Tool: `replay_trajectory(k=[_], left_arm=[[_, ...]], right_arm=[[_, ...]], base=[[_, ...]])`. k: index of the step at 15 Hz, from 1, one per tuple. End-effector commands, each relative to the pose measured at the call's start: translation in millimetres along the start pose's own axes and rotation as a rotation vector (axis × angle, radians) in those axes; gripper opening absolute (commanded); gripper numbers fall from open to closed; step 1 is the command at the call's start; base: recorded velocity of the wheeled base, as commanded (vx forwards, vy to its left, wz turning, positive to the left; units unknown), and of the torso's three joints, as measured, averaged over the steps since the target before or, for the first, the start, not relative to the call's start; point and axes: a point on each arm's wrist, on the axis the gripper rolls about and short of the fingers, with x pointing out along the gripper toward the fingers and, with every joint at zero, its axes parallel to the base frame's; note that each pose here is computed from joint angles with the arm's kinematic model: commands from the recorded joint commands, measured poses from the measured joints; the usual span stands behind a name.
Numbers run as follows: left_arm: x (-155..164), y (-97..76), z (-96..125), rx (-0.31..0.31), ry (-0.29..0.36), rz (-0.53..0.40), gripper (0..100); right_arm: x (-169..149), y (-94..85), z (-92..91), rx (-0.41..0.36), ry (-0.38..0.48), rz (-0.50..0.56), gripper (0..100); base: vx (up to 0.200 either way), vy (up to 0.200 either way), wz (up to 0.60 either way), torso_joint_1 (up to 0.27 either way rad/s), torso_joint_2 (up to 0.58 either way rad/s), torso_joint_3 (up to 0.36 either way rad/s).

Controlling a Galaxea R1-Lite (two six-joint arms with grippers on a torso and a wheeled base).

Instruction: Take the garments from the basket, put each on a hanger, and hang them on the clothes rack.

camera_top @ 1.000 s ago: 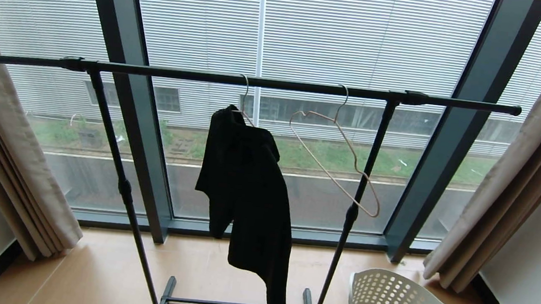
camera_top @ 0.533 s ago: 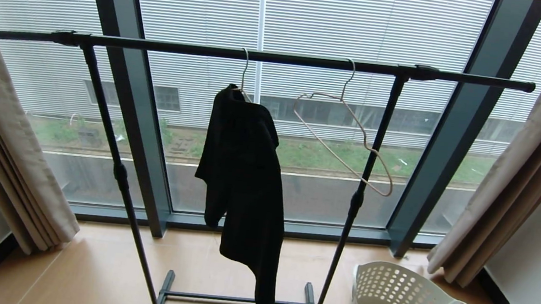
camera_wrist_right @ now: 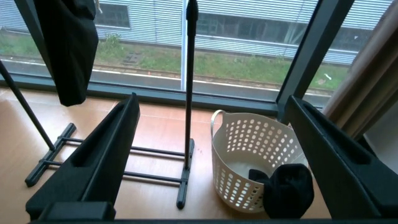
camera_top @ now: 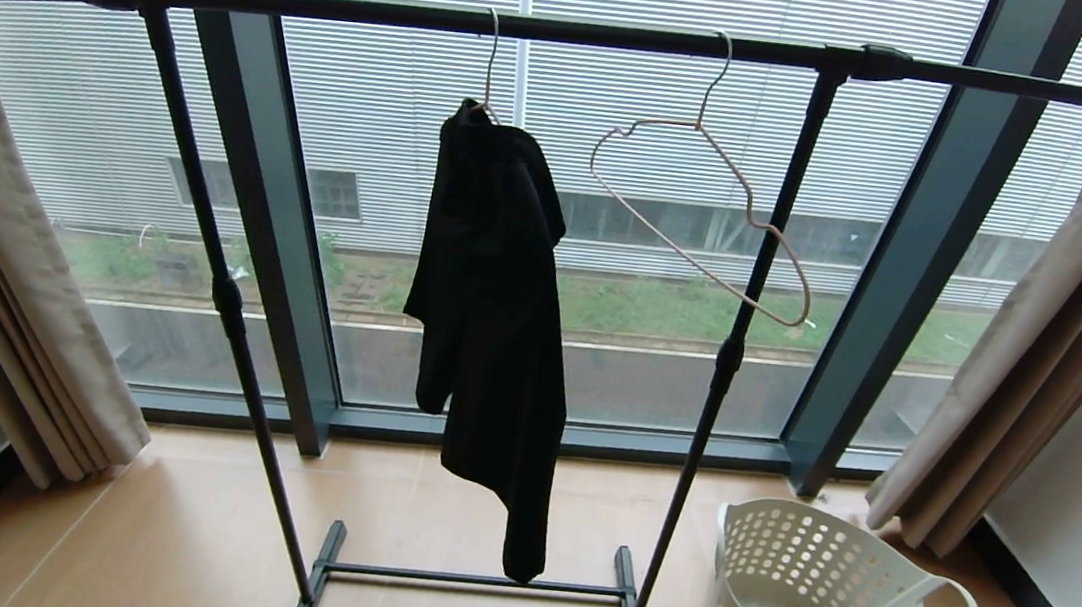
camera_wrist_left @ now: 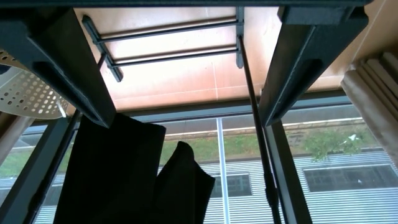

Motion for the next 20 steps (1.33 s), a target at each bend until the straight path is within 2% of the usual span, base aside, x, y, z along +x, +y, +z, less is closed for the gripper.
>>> replay_trajectory(k=[1,8,15,20], left_arm=[[0.1,0.0,0.1,0.0,0.0,0.0,100],[0.1,0.0,0.1,0.0,0.0,0.0,100],[0.1,0.0,0.0,-0.001,0.002,0.0,100],[0.1,0.0,0.1,0.0,0.0,0.0,100]], right_arm=[[0.1,0.0,0.1,-0.001,0.002,0.0,100],[0.1,0.0,0.1,-0.001,0.002,0.001,100],[0.1,0.0,0.1,-0.001,0.002,0.001,100],[0.1,0.0,0.1,0.001,0.002,0.0,100]], base=[[0.0,0.0,0.0,-0.168,0.49,0.31],[0.0,0.0,0.0,-0.147,0.48,0.337],[0.0,0.0,0.0,-0.071,0.45,0.371],[0.0,0.0,0.0,-0.008,0.11,0.1]])
